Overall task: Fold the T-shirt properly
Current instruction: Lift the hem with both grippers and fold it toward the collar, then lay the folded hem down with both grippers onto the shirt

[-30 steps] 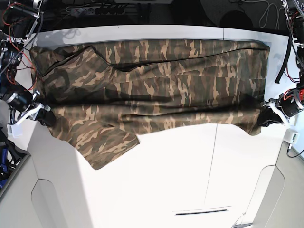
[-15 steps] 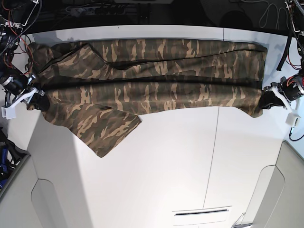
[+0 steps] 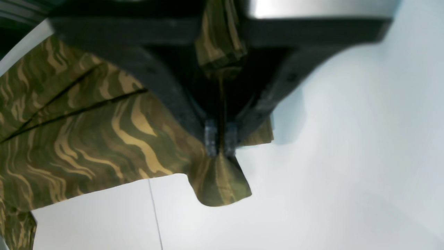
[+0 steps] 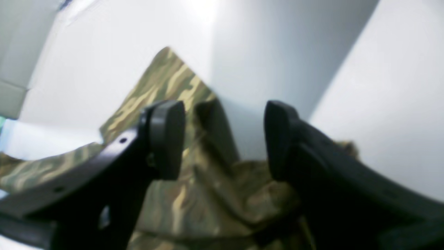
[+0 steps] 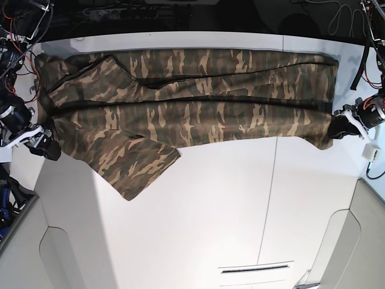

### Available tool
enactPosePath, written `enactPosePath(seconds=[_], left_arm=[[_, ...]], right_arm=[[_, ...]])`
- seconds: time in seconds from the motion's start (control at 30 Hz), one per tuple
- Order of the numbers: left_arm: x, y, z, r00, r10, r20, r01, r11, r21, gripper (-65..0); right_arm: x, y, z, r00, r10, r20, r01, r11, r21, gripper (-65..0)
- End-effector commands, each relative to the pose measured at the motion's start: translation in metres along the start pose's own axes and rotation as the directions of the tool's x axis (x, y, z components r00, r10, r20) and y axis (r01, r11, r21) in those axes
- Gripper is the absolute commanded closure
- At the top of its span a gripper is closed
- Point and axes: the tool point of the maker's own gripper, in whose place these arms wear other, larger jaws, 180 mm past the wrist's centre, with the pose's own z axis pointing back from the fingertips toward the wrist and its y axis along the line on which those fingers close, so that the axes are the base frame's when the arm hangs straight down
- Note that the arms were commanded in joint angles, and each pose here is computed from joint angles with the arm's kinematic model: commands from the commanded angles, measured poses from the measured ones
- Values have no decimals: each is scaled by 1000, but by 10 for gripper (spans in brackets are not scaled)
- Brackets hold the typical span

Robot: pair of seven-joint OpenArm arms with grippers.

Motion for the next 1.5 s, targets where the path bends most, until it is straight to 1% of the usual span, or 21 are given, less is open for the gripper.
enactPosePath(seconds=[0.0,0.1,0.17,0.27,0.37,0.47,0.6,0.7,0.77,0.97,1.13,1.33,1.37,1.47], left_arm=[[21,2,8,998,-29,53,29,1000,0,0],[21,2,8,998,-29,53,29,1000,0,0],[21,1,8,998,-28,54,28,1000,0,0],[21,1,8,998,-28,54,28,1000,-1,0],[21,1,8,998,-28,54,28,1000,-1,0],[21,1,8,998,-28,54,28,1000,-1,0],[21,1,8,998,-28,54,28,1000,-1,0],[20,1,8,998,-27,55,27,1000,-2,0],[20,-1,6,998,-22,57,22,1000,-7,0],[15,-7,0,998,-2,61,3,1000,-25,0],[14,-7,0,998,-2,60,4,1000,-24,0],[15,-7,0,998,-2,61,4,1000,-24,0],[15,-7,0,998,-2,61,4,1000,-24,0],[15,-7,0,998,-2,61,3,1000,-24,0]], right_arm=[[32,1,1,996,35,87,-35,999,-7,-360],[48,-1,-5,990,69,122,-63,997,-49,-360],[55,2,-10,989,69,134,-63,997,-51,-360],[57,10,-23,989,76,127,-72,997,-35,-360],[52,15,-46,991,92,96,-90,996,-24,-360],[43,21,-71,995,80,65,-80,997,-2,-360],[25,37,-101,998,56,2,-56,997,49,-360],[9,53,-117,996,67,-51,-63,995,83,-360],[-4,65,-124,993,80,-83,-71,992,103,-360],[-24,98,-136,986,113,-124,-91,982,167,-359],[-30,109,-138,982,134,-136,-105,974,200,-352],[-30,109,-138,982,133,-136,-105,974,199,-211],[-30,109,-138,982,133,-136,-105,974,199,-180],[-29,109,-138,982,133,-136,-105,974,199,-31]])
